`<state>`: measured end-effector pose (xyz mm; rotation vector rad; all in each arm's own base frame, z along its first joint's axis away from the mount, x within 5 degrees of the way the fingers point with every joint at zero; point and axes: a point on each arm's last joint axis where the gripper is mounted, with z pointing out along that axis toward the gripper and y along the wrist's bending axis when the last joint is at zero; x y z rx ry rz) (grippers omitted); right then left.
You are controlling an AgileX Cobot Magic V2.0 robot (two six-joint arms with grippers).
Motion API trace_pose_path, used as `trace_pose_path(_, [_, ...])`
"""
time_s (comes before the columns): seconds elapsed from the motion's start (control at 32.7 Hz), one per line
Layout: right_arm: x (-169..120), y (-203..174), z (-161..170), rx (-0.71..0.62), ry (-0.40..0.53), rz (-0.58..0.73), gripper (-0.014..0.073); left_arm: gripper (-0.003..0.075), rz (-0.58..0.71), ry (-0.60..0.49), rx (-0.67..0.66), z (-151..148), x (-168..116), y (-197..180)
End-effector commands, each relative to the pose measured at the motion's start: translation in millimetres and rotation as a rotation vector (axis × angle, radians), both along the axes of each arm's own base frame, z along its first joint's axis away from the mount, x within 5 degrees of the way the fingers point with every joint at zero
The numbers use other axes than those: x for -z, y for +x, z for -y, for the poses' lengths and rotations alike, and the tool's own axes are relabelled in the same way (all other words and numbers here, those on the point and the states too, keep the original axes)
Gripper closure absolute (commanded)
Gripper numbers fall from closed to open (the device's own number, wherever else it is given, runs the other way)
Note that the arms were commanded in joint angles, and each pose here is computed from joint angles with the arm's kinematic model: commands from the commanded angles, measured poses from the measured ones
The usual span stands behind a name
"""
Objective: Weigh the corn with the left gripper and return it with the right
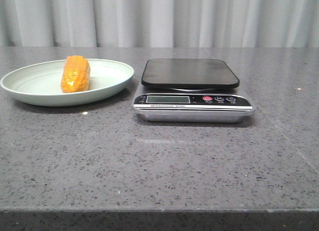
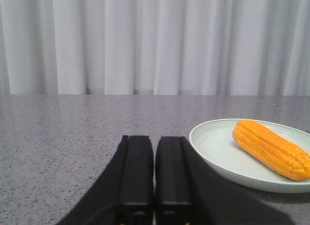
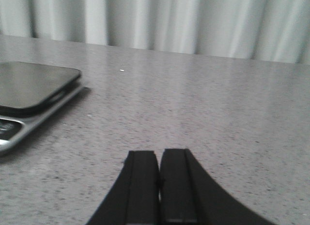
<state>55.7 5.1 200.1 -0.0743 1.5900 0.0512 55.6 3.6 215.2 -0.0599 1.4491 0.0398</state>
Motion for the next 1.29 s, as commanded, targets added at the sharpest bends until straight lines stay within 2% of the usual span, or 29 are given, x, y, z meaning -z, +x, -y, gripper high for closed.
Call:
trace_pose_path(0.0, [-12.8, -1.4, 3.0, 0.040, -0.021, 0.166, 0.0433, 0.0586, 0.086, -0.001, 0.004, 0.5, -5.4, -2.7])
trace_pose_path(1.25, [-15.2, -1.9, 2.6, 0.033, 0.002, 0.196, 0.0433, 0.0586, 0.086, -0.001, 0.004, 0.5, -5.4, -2.7])
